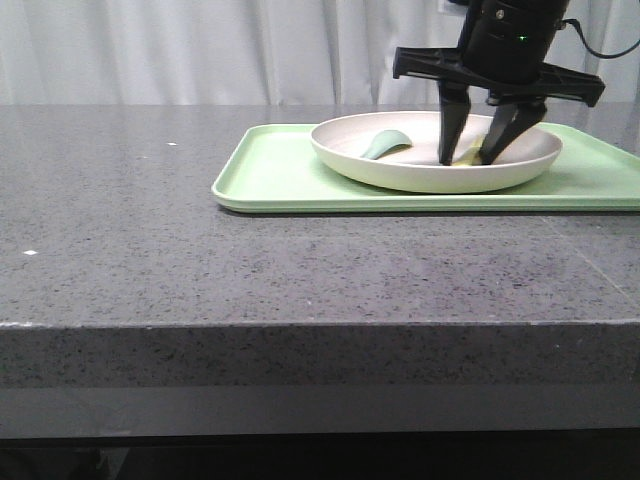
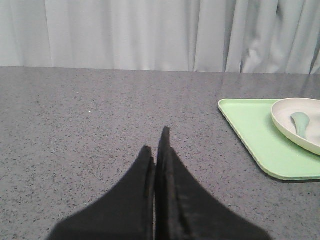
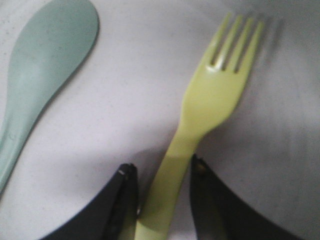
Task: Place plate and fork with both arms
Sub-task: 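Lower the right gripper onto the yellow fork on the plate, then close the right gripper on the yellow fork handle and lift, then carry the fork beside the plate and lower it onto the tray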
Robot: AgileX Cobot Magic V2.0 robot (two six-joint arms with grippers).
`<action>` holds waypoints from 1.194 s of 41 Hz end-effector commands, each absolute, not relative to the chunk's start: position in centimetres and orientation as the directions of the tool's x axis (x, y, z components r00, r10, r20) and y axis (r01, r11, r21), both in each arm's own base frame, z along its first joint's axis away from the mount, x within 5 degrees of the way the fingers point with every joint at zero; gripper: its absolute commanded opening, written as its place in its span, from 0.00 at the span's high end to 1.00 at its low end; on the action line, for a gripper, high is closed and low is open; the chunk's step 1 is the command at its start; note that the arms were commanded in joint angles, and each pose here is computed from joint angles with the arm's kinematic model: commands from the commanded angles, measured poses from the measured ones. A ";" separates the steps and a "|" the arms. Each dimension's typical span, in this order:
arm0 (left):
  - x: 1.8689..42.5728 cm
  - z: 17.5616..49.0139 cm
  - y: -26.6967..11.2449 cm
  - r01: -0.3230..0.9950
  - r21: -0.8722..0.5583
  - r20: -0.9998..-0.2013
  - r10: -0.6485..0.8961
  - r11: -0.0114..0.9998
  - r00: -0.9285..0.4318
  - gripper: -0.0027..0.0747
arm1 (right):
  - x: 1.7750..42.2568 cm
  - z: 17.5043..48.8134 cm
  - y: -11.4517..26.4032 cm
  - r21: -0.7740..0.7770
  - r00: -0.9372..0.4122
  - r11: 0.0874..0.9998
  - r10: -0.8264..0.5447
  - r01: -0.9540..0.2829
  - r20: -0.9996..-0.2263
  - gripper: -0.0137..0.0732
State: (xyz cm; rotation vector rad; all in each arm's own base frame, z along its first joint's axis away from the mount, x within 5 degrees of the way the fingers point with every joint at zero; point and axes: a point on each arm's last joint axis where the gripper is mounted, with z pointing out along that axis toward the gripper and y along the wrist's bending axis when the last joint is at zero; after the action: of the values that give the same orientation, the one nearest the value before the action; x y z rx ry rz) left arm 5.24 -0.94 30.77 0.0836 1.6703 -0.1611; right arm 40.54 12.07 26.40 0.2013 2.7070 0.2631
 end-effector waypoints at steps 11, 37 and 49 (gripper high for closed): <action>5.2 32.3 -0.9 0.148 -0.060 -0.998 -0.059 0.987 -0.013 0.99 | 40.3 29.3 11.9 0.246 -0.865 0.966 0.192 0.083 -0.463 0.85; 5.2 32.3 -0.9 0.148 -0.060 -0.998 -0.059 0.987 -0.013 0.99 | 39.4 33.3 11.1 0.260 -0.824 0.964 0.187 0.050 -0.536 0.92; 5.2 32.3 -0.9 0.148 -0.060 -0.998 -0.059 0.987 -0.013 0.99 | 38.4 37.0 7.4 0.216 -0.784 0.976 0.163 0.038 -0.599 0.92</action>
State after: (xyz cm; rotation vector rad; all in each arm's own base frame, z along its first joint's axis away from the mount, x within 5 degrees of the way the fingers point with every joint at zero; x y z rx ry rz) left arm 5.24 -0.94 30.77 0.0836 1.6703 -0.1611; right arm 39.36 8.95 33.28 0.1574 2.5780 0.2631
